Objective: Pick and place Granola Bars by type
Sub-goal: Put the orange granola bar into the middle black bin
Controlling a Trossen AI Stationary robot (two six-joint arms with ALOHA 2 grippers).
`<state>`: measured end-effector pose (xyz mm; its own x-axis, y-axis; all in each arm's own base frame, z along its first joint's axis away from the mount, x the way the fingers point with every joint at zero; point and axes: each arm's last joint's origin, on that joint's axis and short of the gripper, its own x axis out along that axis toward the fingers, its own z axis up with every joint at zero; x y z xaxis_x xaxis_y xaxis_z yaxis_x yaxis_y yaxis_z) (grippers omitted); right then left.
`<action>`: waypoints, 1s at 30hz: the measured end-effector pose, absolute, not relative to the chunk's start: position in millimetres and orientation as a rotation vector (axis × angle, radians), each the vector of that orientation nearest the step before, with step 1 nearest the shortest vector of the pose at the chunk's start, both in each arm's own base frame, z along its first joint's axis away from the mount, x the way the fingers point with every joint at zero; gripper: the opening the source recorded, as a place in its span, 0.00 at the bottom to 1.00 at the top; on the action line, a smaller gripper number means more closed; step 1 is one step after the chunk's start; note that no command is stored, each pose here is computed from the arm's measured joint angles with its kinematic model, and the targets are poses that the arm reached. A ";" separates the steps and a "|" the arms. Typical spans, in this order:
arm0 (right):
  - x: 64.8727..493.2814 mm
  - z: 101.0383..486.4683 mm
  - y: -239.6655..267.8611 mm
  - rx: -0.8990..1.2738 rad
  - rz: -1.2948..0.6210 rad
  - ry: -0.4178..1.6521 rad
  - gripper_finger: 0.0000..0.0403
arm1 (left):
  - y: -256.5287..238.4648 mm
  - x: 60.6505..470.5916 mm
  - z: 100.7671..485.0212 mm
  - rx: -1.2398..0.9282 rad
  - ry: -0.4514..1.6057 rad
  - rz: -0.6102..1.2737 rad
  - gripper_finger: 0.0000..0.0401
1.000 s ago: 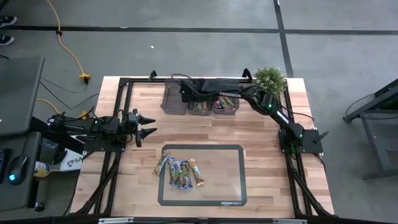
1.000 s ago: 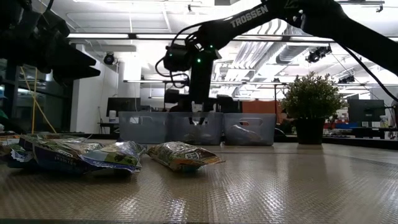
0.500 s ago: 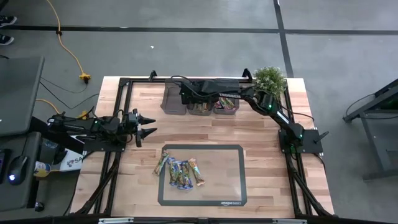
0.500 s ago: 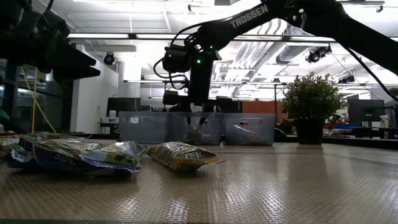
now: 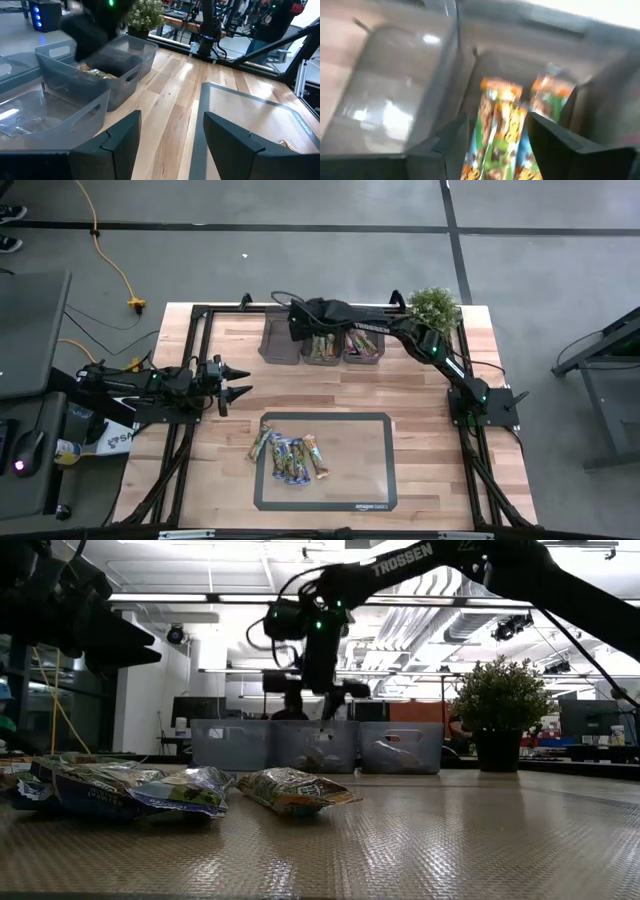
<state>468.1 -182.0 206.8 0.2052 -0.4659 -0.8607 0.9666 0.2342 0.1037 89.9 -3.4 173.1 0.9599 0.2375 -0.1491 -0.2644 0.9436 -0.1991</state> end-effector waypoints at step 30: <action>369.9 477.5 -34.3 0.356 -0.156 0.395 0.46 | -3.4 90.0 173.0 -0.219 0.124 0.256 0.53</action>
